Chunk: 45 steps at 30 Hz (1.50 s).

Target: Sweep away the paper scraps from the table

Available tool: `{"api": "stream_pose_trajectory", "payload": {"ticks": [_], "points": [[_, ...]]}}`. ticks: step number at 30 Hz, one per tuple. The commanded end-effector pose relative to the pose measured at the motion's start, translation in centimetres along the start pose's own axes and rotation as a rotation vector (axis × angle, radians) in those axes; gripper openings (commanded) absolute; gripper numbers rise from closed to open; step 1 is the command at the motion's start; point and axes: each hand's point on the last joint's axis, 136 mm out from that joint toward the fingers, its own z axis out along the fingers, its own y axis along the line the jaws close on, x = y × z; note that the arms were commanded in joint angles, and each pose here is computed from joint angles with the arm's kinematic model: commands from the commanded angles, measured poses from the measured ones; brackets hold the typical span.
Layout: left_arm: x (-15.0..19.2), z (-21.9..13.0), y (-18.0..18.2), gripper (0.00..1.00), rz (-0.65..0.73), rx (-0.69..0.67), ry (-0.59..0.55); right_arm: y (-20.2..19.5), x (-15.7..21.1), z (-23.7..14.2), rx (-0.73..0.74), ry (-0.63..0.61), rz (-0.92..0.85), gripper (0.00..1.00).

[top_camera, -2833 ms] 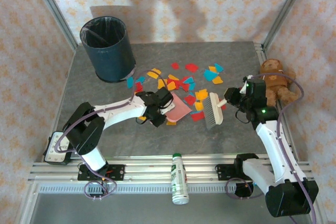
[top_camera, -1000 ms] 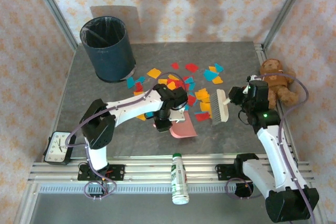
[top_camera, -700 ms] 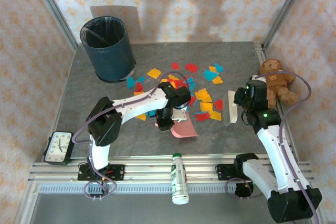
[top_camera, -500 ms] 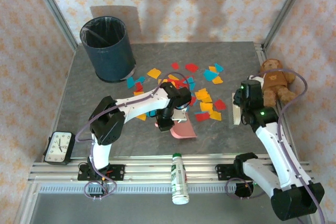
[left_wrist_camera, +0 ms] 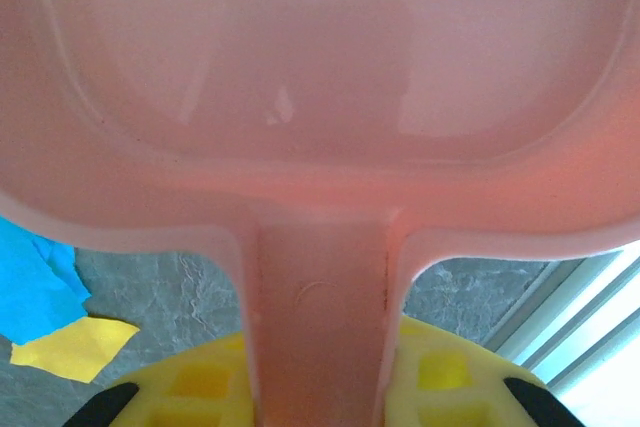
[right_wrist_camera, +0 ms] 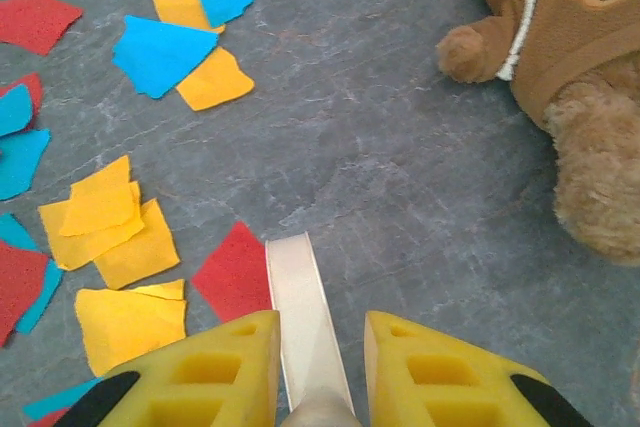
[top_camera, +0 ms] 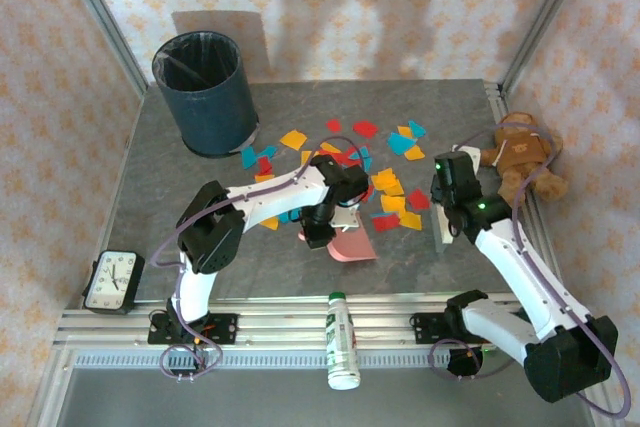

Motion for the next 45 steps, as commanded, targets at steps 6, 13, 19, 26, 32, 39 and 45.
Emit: {"api": "stream_pose_trajectory", "payload": {"ticks": [6,13,19,26,32,39,45], "points": [[-0.9,0.4,0.4,0.00,-0.014,-0.017,0.017,3.8,0.0,-0.7,-0.147,0.022,-0.038,0.00],[-1.6,0.9,0.5,0.00,-0.014,-0.015,0.024,5.7,0.5,-0.8,-0.222,0.054,-0.077,0.00],[-2.1,1.0,0.7,0.00,-0.018,-0.016,0.015,7.2,0.9,-1.1,-0.296,0.074,-0.090,0.00],[-2.7,1.2,0.7,0.00,-0.022,-0.013,0.006,8.8,0.9,-1.8,-0.393,0.085,-0.089,0.00],[-3.1,1.2,0.7,0.00,-0.024,-0.013,-0.004,9.9,0.4,-2.9,-0.478,0.066,-0.072,0.00],[-3.0,1.3,1.0,0.00,-0.021,-0.032,-0.005,10.1,-0.4,-4.3,-0.525,0.026,-0.057,0.00],[-2.8,1.3,1.2,0.00,-0.027,-0.047,-0.011,8.3,-1.4,-4.6,-0.445,-0.045,-0.035,0.00]]}}
